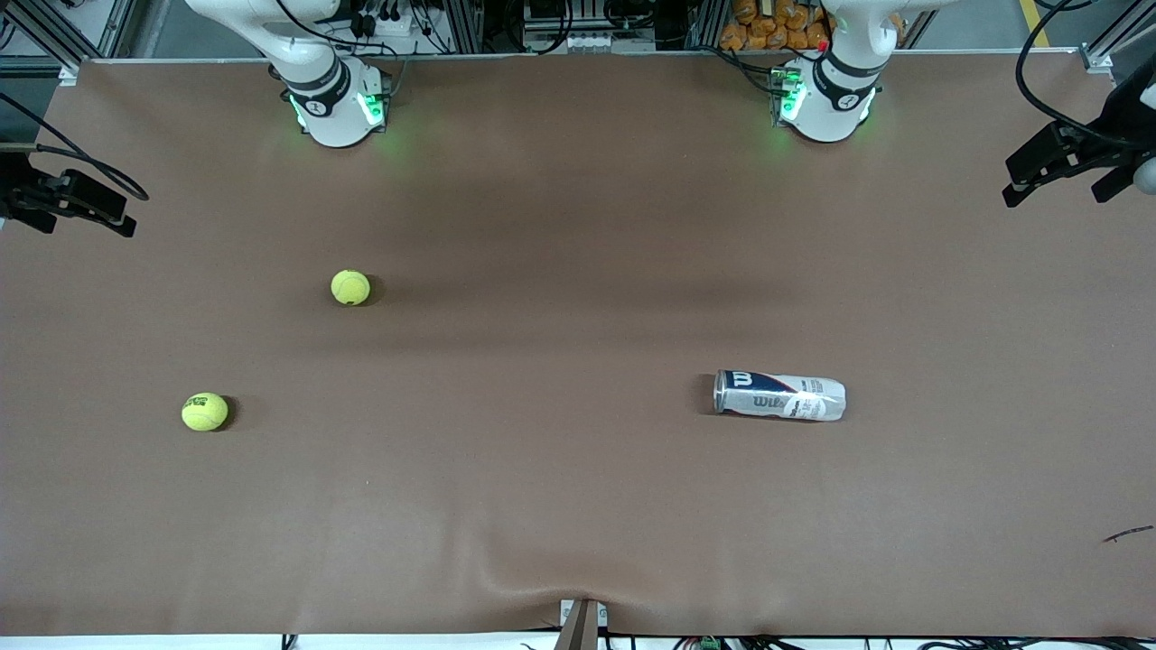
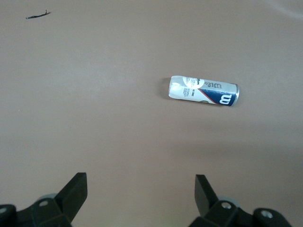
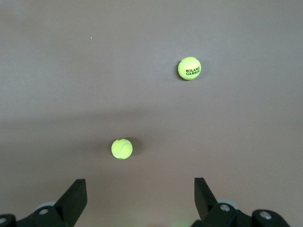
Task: Insert tennis ball vertically with right arm
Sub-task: 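Move both grippers out from the rest pose toward the table, then reach the left gripper down and grasp the Wilson tube, then stand the tube upright with the left gripper while the right gripper reaches a ball, then grasp the tennis ball with the right gripper and lift it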
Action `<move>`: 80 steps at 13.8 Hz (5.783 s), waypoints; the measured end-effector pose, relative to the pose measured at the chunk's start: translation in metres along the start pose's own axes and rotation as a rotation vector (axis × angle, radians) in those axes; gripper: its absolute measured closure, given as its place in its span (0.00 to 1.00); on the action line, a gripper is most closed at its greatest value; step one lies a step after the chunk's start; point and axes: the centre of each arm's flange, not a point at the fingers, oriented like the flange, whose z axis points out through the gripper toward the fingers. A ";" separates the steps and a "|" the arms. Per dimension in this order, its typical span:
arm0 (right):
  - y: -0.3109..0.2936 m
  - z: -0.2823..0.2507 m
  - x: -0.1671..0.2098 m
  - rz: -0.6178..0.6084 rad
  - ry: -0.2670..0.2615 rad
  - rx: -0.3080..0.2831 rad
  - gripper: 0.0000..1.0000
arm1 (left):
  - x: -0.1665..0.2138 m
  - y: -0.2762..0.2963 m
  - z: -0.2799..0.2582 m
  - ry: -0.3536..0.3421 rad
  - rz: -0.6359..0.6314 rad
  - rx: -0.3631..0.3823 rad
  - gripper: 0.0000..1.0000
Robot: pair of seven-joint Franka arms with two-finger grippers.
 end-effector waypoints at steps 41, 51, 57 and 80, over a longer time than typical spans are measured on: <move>-0.046 0.042 0.032 -0.077 -0.039 -0.019 0.00 | 0.071 0.318 0.371 -0.254 1.364 0.346 0.00; -0.008 0.128 0.101 -0.008 0.003 -0.022 0.00 | 0.079 0.258 0.441 -0.508 1.677 0.385 0.00; -0.017 0.279 0.085 -0.016 -0.278 -0.013 0.00 | 0.061 0.253 0.470 -0.584 1.691 0.482 0.00; -0.108 0.464 -0.055 0.113 -0.340 -0.093 0.00 | 0.055 0.252 0.521 -0.538 1.676 0.553 0.00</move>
